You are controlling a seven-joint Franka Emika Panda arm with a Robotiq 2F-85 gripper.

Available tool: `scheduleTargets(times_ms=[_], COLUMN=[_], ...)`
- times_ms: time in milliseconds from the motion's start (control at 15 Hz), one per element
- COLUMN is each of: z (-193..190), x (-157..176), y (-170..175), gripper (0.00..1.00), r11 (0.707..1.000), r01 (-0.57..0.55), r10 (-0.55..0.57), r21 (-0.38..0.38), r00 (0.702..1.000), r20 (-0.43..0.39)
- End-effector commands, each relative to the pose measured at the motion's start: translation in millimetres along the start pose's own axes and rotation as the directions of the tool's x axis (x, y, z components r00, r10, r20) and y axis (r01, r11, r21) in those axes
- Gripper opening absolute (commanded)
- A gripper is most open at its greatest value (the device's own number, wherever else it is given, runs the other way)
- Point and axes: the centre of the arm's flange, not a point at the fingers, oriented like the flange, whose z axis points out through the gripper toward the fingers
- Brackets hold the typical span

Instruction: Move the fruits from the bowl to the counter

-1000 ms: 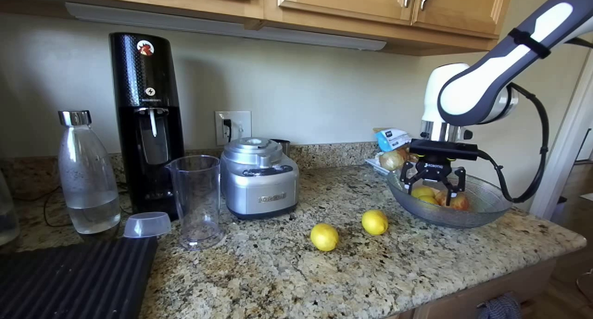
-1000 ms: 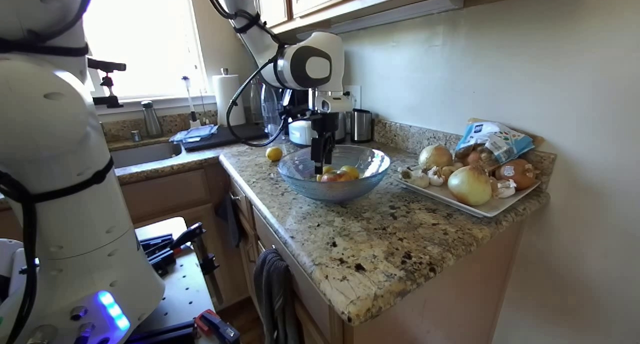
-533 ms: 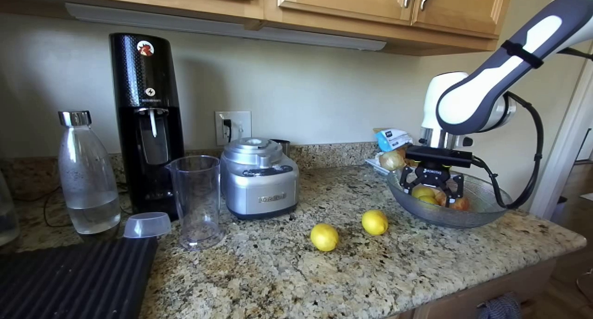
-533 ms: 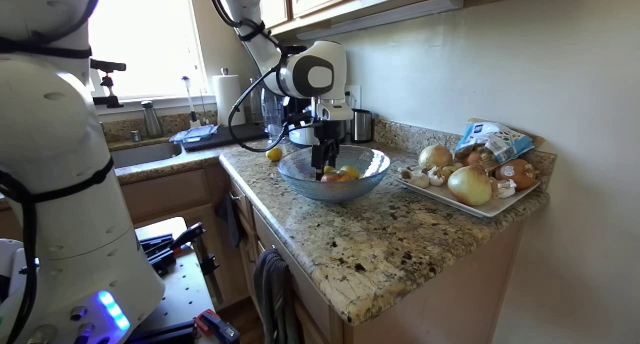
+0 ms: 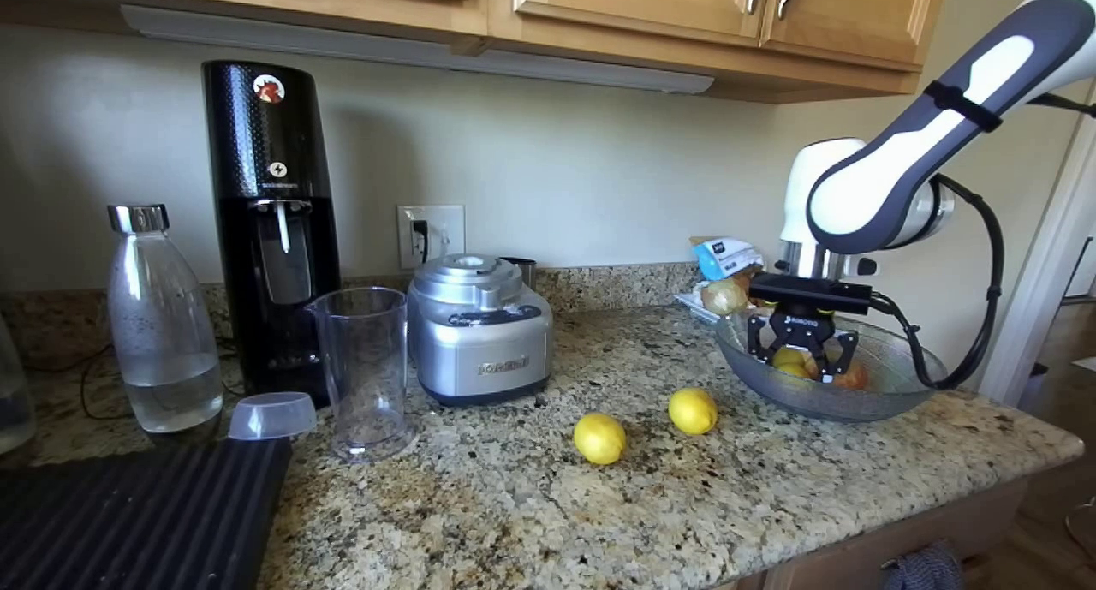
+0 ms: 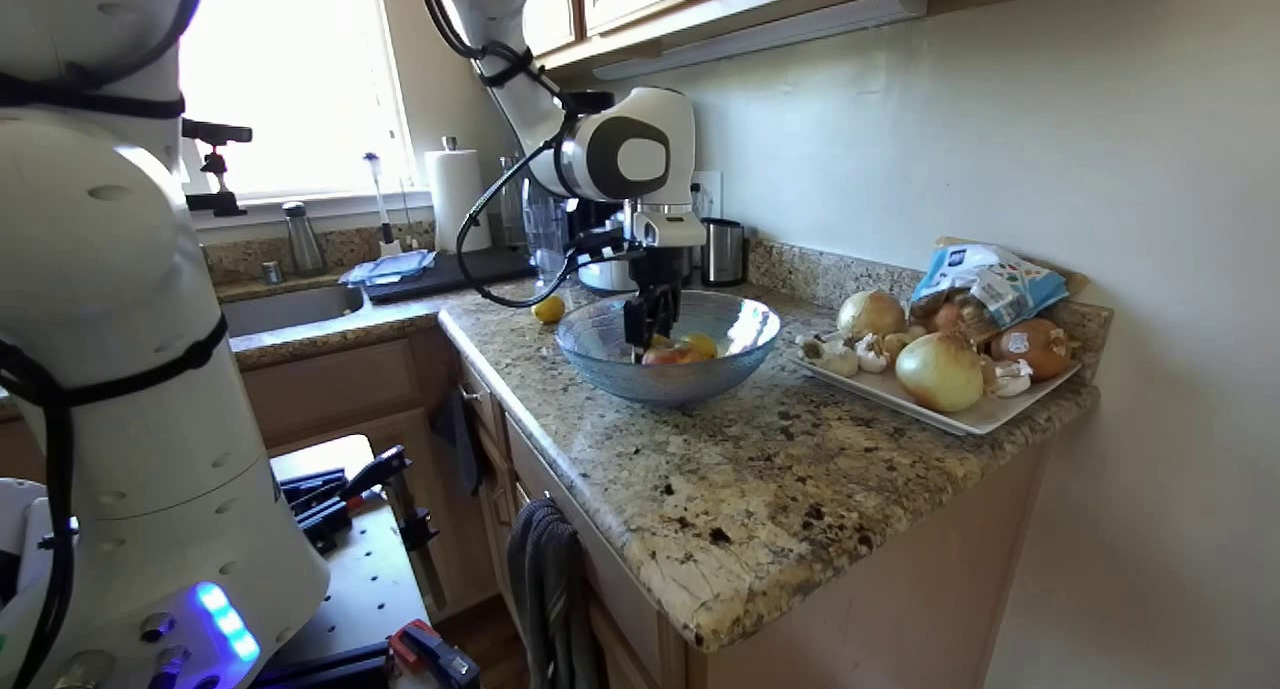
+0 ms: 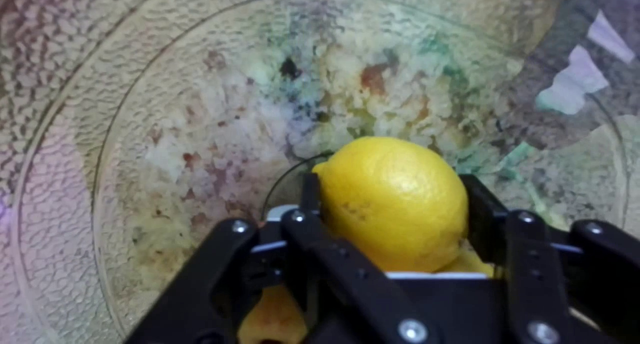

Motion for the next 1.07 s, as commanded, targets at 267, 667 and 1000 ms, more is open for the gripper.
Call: scheduleTargets(times_ms=[267, 667, 1000], z=[-25.2, -91.0, -147.0], x=[-6.6, -19.9, -57.7], y=[17.3, 15.5, -2.7], gripper=[0.4, 0.4, 0.4], r11=[0.998, 0.987, 0.956], r01=[-0.02, 0.037, 0.165], r10=[0.02, -0.033, -0.142], r21=[0.055, 0.157, 0.241], r00=[1.0, 0.999, 0.984], r20=[0.007, -0.031, -0.109])
